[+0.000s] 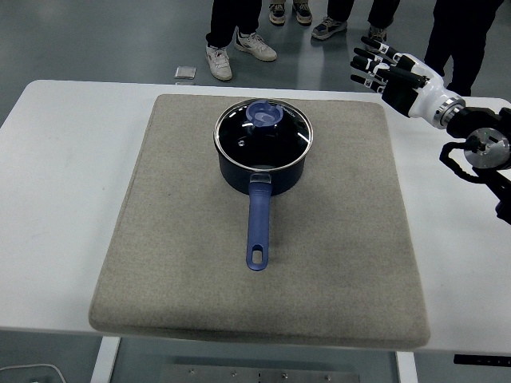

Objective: Lift the pot lid and place it to the right of the pot.

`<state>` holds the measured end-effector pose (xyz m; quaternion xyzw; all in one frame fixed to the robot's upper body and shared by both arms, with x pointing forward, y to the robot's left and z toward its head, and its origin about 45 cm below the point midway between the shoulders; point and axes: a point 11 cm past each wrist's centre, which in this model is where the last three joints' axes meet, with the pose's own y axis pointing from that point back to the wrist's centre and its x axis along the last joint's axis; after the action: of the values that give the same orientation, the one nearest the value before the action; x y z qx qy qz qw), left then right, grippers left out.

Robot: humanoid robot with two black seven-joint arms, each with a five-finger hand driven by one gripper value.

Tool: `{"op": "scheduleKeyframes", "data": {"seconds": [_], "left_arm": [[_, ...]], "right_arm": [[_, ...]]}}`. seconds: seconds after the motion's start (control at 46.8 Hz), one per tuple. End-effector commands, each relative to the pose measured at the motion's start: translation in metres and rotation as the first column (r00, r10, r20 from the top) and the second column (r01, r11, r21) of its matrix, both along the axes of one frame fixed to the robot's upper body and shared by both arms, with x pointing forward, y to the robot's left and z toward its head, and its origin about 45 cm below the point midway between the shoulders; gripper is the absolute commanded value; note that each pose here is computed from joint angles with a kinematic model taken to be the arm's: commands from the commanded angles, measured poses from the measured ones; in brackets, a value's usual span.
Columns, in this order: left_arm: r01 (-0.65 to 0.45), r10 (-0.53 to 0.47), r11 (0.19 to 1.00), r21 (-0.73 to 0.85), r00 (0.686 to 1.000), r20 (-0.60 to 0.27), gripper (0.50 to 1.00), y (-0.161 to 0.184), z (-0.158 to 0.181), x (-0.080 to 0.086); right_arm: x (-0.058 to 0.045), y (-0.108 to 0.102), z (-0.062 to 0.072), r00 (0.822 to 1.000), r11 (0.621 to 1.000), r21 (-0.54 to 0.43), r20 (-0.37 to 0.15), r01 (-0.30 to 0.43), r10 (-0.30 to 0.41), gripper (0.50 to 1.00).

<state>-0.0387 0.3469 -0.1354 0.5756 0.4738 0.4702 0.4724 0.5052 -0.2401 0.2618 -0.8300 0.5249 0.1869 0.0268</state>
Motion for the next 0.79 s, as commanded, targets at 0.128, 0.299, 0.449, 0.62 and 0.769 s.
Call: {"op": "scheduleKeyframes", "data": {"seconds": [0.128,0.299,0.449,0.62,0.769], "left_arm": [[-0.001,0.001,1.000,0.000,1.000,0.000,1.000,0.000,0.000,0.000],[0.000,0.000,1.000,0.000,1.000,0.000,1.000,0.000,0.000,0.000],[0.000,0.000,1.000,0.000,1.000,-0.001,1.000,0.000,0.000,0.000],[0.000,0.000,1.000,0.000,1.000,-0.002,1.000,0.000,0.000,0.000],[0.000,0.000,1.000,0.000,1.000,-0.002,1.000,0.000,0.000,0.000]], "right_arm": [[0.003,0.017,0.011,0.999,0.999,-0.023,0.024,-0.036,0.036,0.911],[0.006,0.024,0.021,0.995,0.992,-0.106,0.062,-0.070,0.077,0.911],[0.007,0.035,0.030,0.984,0.956,-0.269,0.103,-0.115,0.147,0.909],[0.005,0.050,0.041,0.960,0.896,-0.412,0.142,-0.165,0.242,0.909],[-0.001,0.069,0.047,0.929,0.824,-0.519,0.138,-0.228,0.343,0.907]]}}
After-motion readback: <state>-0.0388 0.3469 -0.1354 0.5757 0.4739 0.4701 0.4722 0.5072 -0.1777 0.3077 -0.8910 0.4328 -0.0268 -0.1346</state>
